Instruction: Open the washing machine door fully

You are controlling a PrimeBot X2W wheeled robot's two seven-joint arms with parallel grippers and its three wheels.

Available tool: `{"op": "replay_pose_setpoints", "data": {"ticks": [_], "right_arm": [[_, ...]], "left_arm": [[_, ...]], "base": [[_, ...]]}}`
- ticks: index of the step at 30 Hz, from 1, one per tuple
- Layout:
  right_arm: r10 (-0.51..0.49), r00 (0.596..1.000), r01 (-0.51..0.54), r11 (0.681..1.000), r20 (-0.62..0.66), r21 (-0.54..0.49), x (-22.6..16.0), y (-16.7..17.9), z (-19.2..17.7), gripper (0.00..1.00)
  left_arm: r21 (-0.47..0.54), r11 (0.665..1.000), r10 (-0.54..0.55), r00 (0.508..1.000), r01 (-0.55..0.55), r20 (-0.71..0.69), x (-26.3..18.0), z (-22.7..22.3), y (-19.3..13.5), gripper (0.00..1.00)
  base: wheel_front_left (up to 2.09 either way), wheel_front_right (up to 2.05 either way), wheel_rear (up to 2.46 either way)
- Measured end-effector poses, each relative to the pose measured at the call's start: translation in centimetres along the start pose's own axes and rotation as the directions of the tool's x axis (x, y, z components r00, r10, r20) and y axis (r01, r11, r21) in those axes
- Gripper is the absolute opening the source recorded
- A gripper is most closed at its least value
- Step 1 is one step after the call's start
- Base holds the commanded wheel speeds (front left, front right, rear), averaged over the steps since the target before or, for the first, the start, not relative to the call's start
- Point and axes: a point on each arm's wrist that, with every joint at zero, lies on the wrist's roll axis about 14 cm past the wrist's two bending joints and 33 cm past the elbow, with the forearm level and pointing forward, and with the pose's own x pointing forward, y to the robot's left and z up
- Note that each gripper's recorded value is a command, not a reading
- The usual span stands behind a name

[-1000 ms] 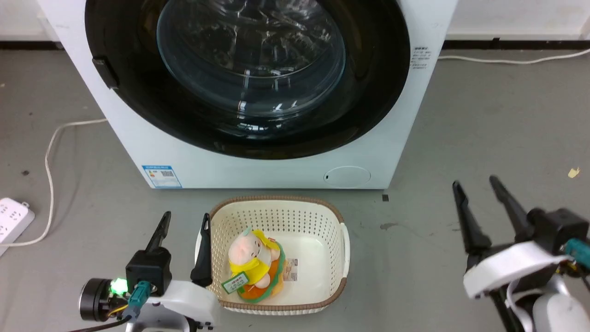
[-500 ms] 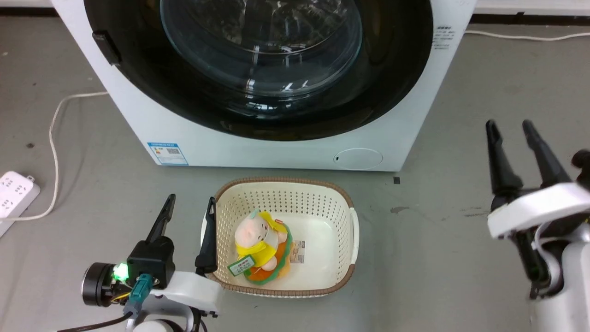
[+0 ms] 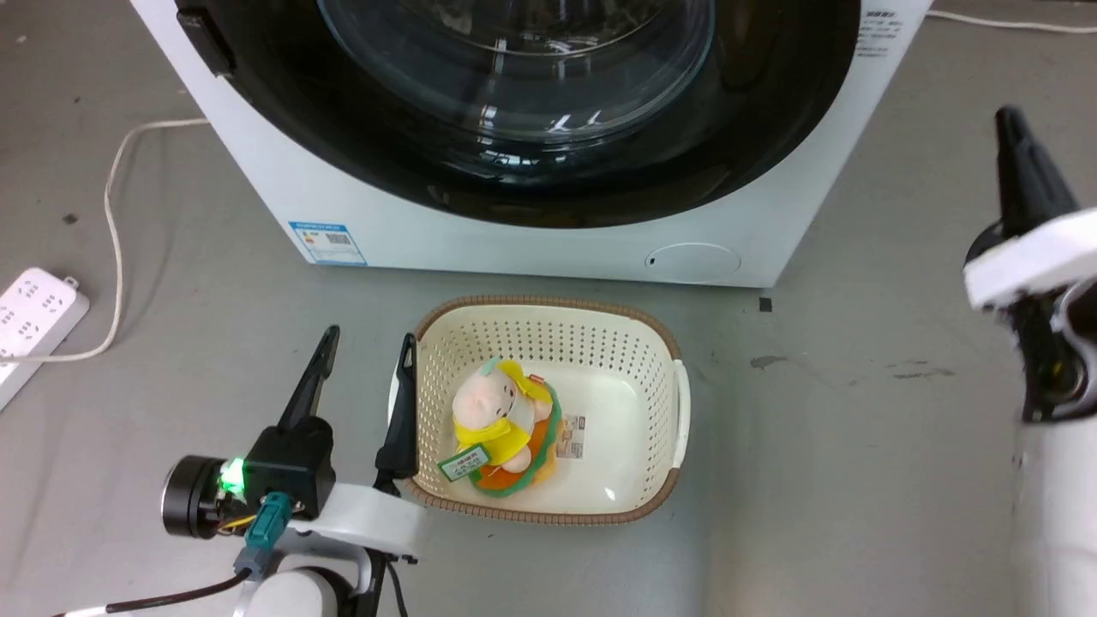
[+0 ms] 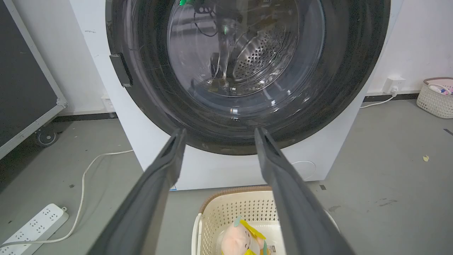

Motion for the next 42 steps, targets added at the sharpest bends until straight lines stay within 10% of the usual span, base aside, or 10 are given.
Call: {"op": "replay_pose_setpoints", "data": {"ticks": [19, 42], "right_arm": [[-0.025, 0.989, 0.068, 0.953, -0.148, 0.294, 8.4, -0.5, -1.3, 0.00], [0.184, 0.885, 0.133, 0.780, -0.427, 0.612, 14.0, 2.7, -6.5, 0.00]], "left_arm": [[-0.006, 1.000, 0.007, 1.000, -0.007, 0.014, 1.3, -0.7, 0.4, 1.00], [-0.003, 1.000, 0.014, 0.999, -0.014, 0.029, 2.5, -1.7, 0.7, 1.00]], "base": [[0.00, 0.00, 0.00], [0.00, 0.00, 0.00]]}}
